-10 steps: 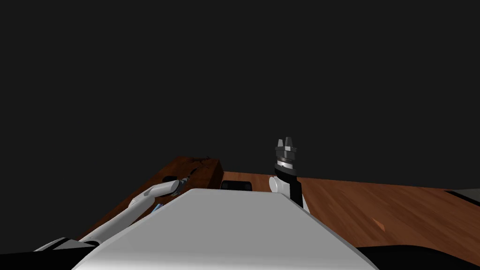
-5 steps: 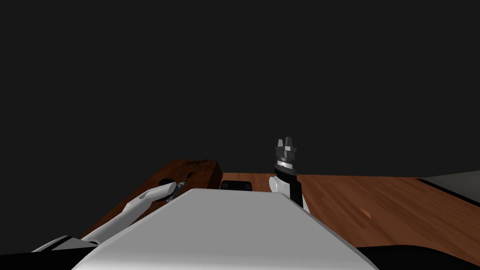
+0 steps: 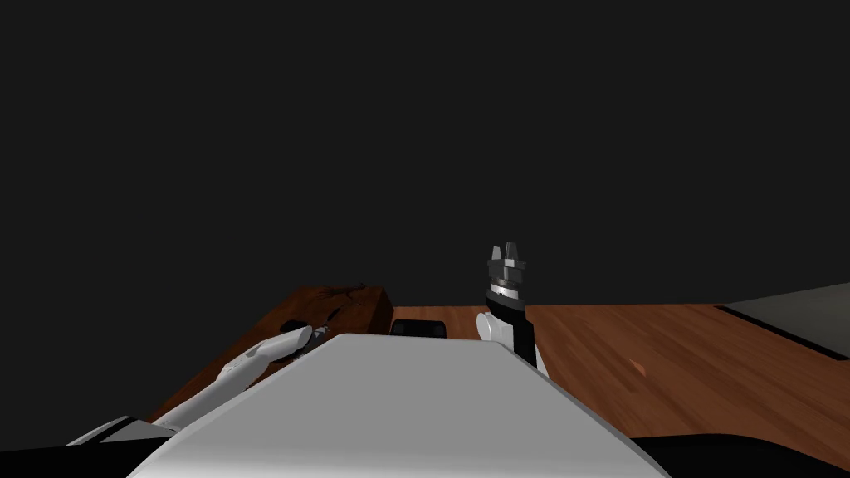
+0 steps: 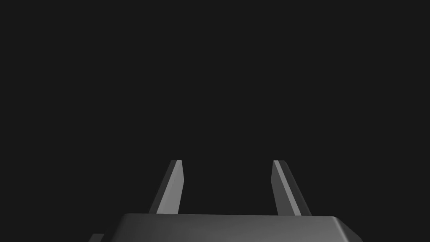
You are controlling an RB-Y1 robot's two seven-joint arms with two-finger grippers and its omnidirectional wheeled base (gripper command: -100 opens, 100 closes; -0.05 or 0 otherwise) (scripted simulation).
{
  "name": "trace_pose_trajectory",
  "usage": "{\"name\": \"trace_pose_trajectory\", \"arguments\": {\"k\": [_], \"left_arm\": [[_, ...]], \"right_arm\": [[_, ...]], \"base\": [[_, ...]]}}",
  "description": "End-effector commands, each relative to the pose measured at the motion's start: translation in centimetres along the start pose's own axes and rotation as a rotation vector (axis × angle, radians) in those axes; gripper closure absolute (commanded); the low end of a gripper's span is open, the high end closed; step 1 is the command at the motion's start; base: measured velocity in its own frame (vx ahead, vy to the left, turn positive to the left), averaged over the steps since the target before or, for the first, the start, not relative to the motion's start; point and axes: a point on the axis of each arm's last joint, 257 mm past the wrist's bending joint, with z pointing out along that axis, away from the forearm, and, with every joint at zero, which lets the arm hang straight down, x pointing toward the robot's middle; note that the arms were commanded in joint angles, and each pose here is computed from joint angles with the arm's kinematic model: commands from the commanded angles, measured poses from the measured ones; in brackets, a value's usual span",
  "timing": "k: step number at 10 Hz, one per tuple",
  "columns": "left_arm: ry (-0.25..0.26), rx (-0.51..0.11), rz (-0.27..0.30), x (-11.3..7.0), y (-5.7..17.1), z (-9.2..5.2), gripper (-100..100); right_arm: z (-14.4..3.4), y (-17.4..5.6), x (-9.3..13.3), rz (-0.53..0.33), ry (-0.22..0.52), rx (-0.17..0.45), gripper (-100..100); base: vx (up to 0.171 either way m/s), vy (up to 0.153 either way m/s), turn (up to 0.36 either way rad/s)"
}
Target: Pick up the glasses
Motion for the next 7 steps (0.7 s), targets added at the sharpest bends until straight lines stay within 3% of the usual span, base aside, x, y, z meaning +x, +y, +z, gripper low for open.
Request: {"name": "trace_pose_trajectory", "arguments": {"k": [1, 3, 4, 5, 7], "left_arm": [[-0.002, 0.003, -0.005, 1.1, 0.0, 0.7, -100], [-0.001, 0.005, -0.008, 2.3, 0.2, 1.5, -100], [-0.001, 0.004, -0.005, 1.9, 0.1, 1.3, -100], [-0.001, 0.005, -0.007, 1.9, 0.1, 1.3, 100], [-0.001, 0.002, -0.006, 1.9, 0.3, 1.3, 100]], "right_arm": [[0.0, 0.0, 0.0, 0.000, 0.000, 0.000, 0], [0.0, 0.0, 0.0, 0.000, 0.000, 0.000, 0], [0.0, 0.0, 0.0, 0.000, 0.000, 0.000, 0], [0.0, 0.0, 0.0, 0.000, 0.000, 0.000, 0], [0.0, 0.0, 0.0, 0.000, 0.000, 0.000, 0]], "base": [[-0.002, 0.085, -0.044], [0.006, 0.078, -0.025], [0.003, 0.028, -0.007], [0.000, 0.006, 0.000], [0.000, 0.000, 0.000]]}}
